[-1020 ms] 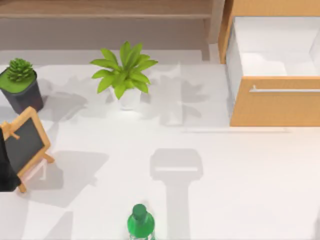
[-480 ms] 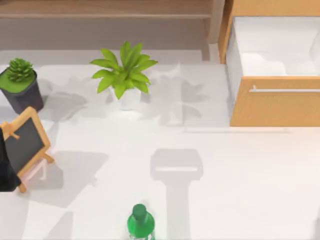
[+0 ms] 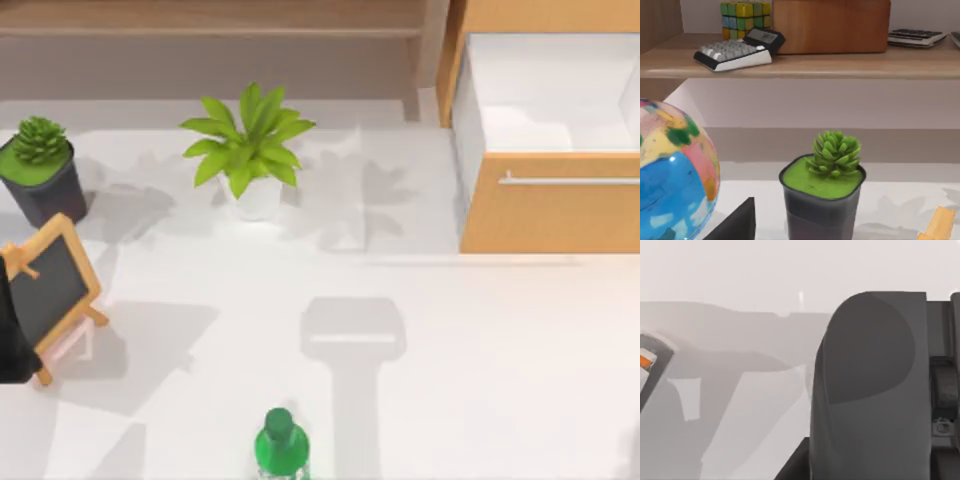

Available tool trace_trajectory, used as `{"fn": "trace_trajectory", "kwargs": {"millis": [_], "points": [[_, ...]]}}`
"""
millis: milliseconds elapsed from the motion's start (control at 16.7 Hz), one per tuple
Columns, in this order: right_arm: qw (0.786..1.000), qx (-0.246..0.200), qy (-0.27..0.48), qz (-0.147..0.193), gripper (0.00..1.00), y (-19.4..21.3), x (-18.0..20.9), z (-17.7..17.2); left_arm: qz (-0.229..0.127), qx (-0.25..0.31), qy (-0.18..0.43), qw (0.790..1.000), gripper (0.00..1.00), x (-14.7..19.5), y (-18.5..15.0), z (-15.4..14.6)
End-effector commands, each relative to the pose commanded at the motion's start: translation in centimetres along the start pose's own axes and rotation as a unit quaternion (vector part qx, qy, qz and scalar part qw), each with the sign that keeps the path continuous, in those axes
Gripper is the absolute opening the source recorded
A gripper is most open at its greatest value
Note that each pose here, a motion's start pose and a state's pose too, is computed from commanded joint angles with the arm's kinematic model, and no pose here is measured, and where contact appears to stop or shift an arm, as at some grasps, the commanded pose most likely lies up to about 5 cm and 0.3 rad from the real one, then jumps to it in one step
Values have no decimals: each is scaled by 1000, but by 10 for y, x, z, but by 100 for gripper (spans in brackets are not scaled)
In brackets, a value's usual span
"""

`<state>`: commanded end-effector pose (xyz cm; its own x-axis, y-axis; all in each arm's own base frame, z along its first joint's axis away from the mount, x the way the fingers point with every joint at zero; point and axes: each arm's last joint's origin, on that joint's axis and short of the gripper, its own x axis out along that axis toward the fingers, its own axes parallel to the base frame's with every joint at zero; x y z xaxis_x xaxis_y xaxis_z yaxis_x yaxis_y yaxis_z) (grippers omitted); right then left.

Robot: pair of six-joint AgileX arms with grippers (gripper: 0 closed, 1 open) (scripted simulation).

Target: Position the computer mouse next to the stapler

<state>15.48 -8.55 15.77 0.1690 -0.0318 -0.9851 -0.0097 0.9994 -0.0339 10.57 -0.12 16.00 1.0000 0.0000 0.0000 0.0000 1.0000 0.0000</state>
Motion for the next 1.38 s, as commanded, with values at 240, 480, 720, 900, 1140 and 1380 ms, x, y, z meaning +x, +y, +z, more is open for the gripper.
{"fn": "trace_trajectory", "kwargs": {"millis": [240, 480, 720, 900, 1140, 1380], "points": [[1000, 1, -5, -4, 0, -1, 1, 1, 0, 0, 0, 1000, 100, 0, 0, 0], [1000, 4, 7, 2, 0, 0, 8, -2, 0, 0, 0, 1000, 100, 0, 0, 0], [999, 7, 33, 16, 0, 3, 19, -9, 0, 0, 0, 1000, 100, 0, 0, 0], [999, 7, 33, 16, 0, 3, 19, -9, 0, 0, 0, 1000, 100, 0, 0, 0], [999, 7, 33, 16, 30, 3, 19, -9, 0, 0, 0, 1000, 100, 0, 0, 0], [999, 7, 33, 16, 60, 3, 19, -9, 0, 0, 0, 1000, 100, 0, 0, 0]]}}
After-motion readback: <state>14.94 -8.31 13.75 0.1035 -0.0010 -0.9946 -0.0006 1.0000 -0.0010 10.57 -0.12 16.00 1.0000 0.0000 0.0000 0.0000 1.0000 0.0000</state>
